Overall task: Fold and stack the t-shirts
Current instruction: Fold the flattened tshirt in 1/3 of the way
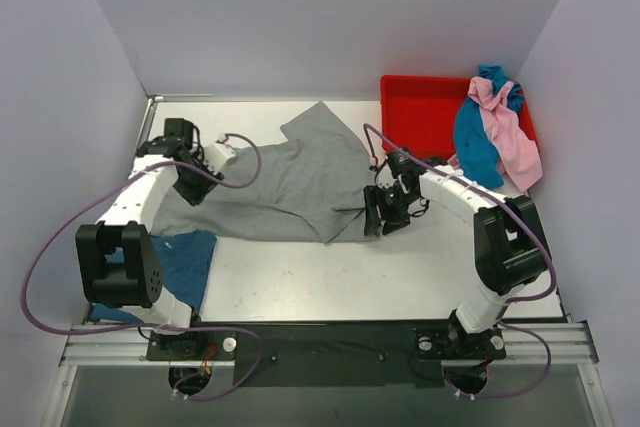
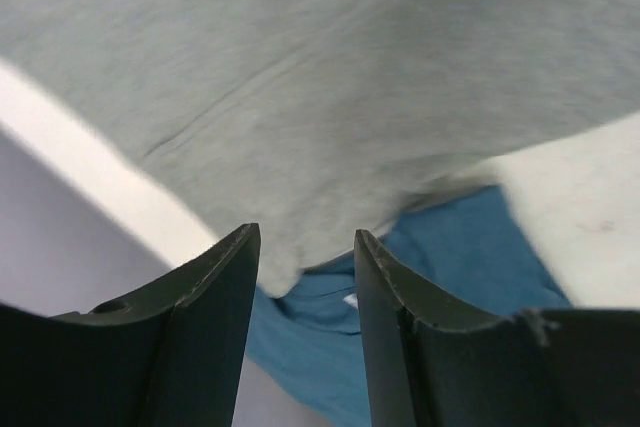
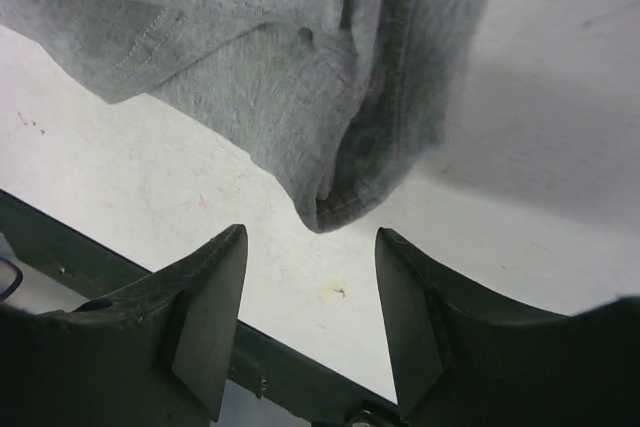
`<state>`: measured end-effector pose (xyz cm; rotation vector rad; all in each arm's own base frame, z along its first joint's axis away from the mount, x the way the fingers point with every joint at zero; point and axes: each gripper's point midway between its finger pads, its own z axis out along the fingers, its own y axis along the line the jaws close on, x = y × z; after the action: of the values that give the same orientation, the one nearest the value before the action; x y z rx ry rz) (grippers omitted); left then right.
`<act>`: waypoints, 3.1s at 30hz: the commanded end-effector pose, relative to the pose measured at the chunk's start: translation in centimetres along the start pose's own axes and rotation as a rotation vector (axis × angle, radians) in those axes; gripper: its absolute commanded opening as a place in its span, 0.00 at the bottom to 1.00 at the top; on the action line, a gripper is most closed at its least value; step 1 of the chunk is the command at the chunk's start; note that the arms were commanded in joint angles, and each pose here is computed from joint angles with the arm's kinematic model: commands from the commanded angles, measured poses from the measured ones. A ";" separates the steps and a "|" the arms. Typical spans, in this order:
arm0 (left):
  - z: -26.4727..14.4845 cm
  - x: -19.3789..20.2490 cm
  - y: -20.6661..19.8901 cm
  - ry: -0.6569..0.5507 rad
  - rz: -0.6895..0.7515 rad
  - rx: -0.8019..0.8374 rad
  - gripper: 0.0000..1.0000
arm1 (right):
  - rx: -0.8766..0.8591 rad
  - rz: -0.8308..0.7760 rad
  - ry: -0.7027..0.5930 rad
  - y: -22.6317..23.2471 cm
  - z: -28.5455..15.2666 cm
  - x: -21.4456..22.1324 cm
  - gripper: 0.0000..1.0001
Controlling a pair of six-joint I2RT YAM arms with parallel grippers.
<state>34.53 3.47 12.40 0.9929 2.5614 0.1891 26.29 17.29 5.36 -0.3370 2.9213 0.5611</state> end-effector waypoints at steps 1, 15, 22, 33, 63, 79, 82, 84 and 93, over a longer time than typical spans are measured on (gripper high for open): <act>1.9 -0.6 -6.5 0.004 0.152 0.170 0.53 | -0.152 -0.021 -0.068 2.4 0.3 -0.8 0.48; 7.4 0.3 -11.5 0.115 0.295 0.162 0.52 | -0.103 0.216 -0.036 -3.4 0.6 0.5 0.00; 8.9 2.1 -12.1 0.184 0.325 0.185 0.52 | -0.032 0.331 0.084 -5.0 1.4 3.5 0.00; -0.1 -10.1 -17.5 -0.101 0.405 0.327 0.56 | 0.275 0.263 -0.067 -7.8 -5.1 -0.2 0.48; 6.1 -20.9 -24.9 -0.320 0.356 0.313 0.00 | -0.026 0.183 -0.208 -2.9 -0.1 -11.7 0.00; 4.3 -20.5 -29.2 -0.351 0.591 0.475 0.43 | -0.089 0.341 -0.181 -3.2 2.6 -13.9 0.00; 5.6 -21.0 -29.3 -0.359 0.640 0.401 0.44 | -0.080 0.335 -0.167 -3.4 2.7 -13.4 0.00; 5.9 -21.2 -29.6 -0.364 0.652 0.389 0.44 | -0.071 0.330 -0.166 -3.5 2.6 -13.2 0.00; 8.3 -21.1 -29.0 -0.363 0.617 0.288 0.22 | -0.028 0.280 -0.197 -3.7 0.8 -12.9 0.31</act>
<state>31.97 -31.58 3.46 1.7996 1.9722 -0.2728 40.10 17.35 2.92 0.1726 2.8216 0.6812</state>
